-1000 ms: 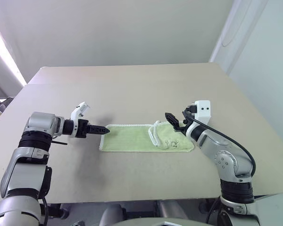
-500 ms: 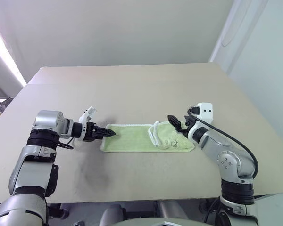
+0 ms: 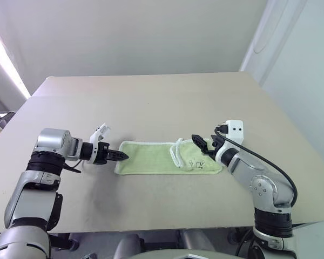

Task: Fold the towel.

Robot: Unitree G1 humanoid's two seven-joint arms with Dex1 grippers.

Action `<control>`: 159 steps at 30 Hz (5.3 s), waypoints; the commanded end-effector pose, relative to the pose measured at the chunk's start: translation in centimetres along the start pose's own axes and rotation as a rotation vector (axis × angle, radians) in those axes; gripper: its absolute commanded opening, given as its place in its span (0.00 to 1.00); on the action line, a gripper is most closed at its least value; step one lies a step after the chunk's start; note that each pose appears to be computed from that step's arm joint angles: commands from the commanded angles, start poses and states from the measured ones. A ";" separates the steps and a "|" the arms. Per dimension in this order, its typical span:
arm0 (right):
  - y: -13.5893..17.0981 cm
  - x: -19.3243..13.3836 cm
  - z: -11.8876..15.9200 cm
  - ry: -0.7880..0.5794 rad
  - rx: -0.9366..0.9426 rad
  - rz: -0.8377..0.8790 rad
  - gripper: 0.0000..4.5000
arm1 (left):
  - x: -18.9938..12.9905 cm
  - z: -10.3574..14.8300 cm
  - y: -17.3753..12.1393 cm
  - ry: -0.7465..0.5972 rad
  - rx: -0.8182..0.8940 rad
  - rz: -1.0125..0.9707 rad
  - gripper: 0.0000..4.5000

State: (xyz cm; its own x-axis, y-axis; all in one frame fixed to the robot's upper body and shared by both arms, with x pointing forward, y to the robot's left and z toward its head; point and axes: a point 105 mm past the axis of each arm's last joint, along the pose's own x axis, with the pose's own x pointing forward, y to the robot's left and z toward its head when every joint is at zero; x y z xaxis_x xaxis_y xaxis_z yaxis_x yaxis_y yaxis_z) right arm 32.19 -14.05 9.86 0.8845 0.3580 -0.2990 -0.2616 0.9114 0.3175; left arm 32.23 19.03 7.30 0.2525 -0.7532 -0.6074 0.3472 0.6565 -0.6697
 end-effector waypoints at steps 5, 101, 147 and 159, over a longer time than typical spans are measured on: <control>2.2 -1.1 0.7 0.004 -0.047 0.142 1.00 | -2.7 0.5 1.5 0.033 0.062 0.121 0.00; 1.8 -3.8 -2.4 0.182 -0.311 0.268 1.00 | 4.9 5.1 -17.5 0.147 0.333 -0.512 0.89; 6.9 4.0 -6.6 0.240 -0.473 0.371 1.00 | 5.3 2.4 -4.3 0.064 0.967 0.011 1.00; 6.2 3.3 -3.7 0.134 -0.421 0.358 1.00 | 5.9 2.6 -3.2 0.019 0.948 0.013 1.00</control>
State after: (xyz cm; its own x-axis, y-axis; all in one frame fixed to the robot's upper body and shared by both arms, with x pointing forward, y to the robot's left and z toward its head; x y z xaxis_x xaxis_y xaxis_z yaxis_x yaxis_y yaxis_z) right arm 31.57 -6.03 5.60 0.6325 0.6489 -0.4229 -0.7050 0.7084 0.0326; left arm 34.39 12.21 6.21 0.2224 -0.7299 -0.6464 0.9422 0.3314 -0.0500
